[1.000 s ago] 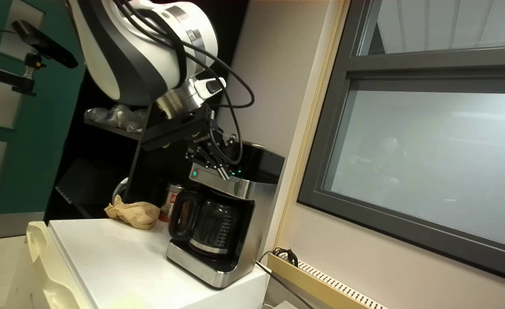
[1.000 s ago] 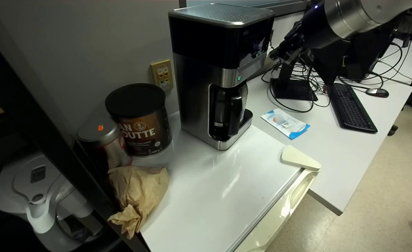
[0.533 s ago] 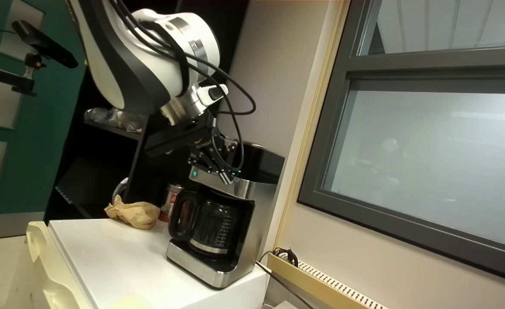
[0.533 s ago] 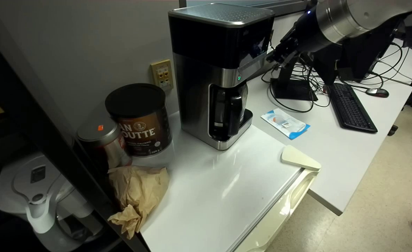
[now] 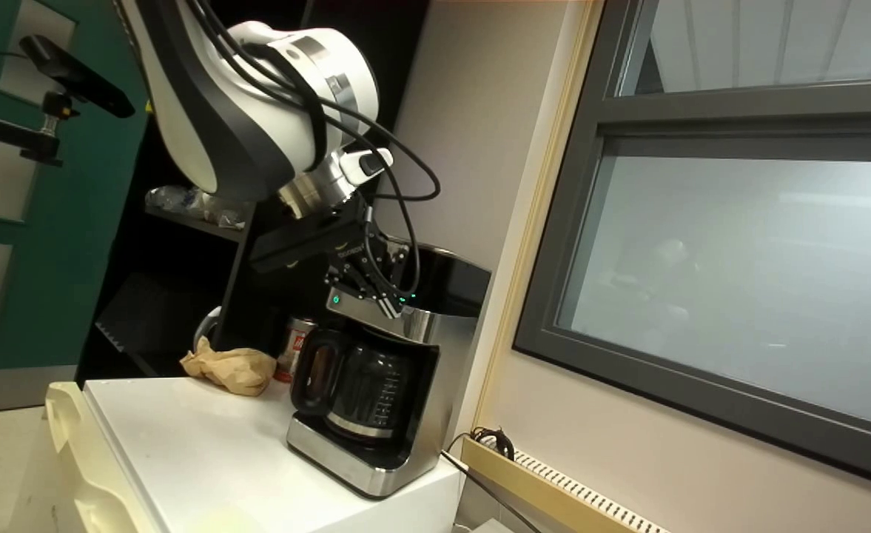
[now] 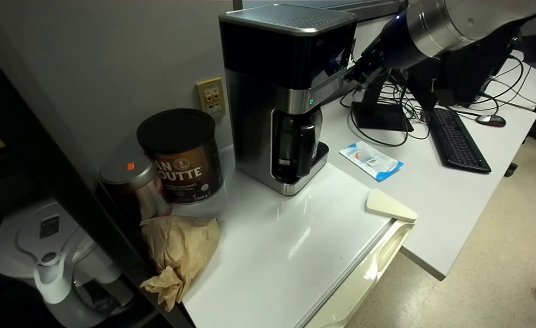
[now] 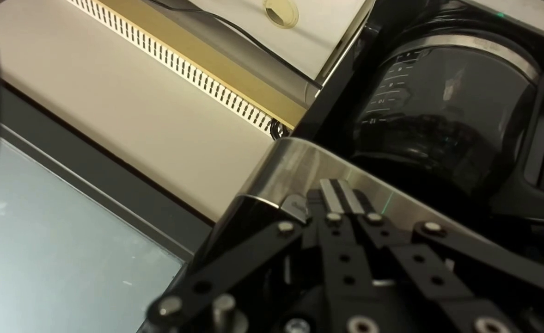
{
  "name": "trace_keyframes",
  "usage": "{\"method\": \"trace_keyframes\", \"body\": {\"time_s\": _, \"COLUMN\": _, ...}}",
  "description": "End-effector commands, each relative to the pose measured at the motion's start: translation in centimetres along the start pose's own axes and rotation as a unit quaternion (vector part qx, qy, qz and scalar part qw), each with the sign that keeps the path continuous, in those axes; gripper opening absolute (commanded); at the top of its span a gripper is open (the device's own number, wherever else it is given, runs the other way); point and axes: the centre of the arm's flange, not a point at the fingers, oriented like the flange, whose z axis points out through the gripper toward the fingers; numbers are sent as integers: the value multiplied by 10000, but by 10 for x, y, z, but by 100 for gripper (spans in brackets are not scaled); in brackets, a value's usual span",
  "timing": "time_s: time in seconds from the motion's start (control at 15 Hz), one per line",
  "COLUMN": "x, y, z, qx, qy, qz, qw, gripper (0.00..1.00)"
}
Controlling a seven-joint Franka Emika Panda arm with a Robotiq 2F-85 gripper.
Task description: Press a button on the coffee machine
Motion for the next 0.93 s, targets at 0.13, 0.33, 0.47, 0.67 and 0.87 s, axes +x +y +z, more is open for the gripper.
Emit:
{"method": "trace_keyframes", "body": {"time_s": 0.13, "x": 13, "y": -2, "z": 8, "qx": -123, "qy": 78, "qz": -13, "qw": 9999, "gripper": 0}}
{"method": "trace_keyframes", "body": {"time_s": 0.33, "x": 14, "y": -4, "z": 7, "qx": -116, "qy": 95, "qz": -21, "qw": 9999, "gripper": 0}}
{"method": "trace_keyframes", "body": {"time_s": 0.47, "x": 15, "y": -5, "z": 5, "qx": -115, "qy": 99, "qz": -24, "qw": 9999, "gripper": 0}}
{"method": "trace_keyframes", "body": {"time_s": 0.67, "x": 9, "y": -4, "z": 2, "qx": -80, "qy": 60, "qz": -20, "qw": 9999, "gripper": 0}}
{"method": "trace_keyframes", "body": {"time_s": 0.87, "x": -1, "y": -3, "z": -10, "qx": -52, "qy": 63, "qz": -45, "qw": 10000, "gripper": 0}}
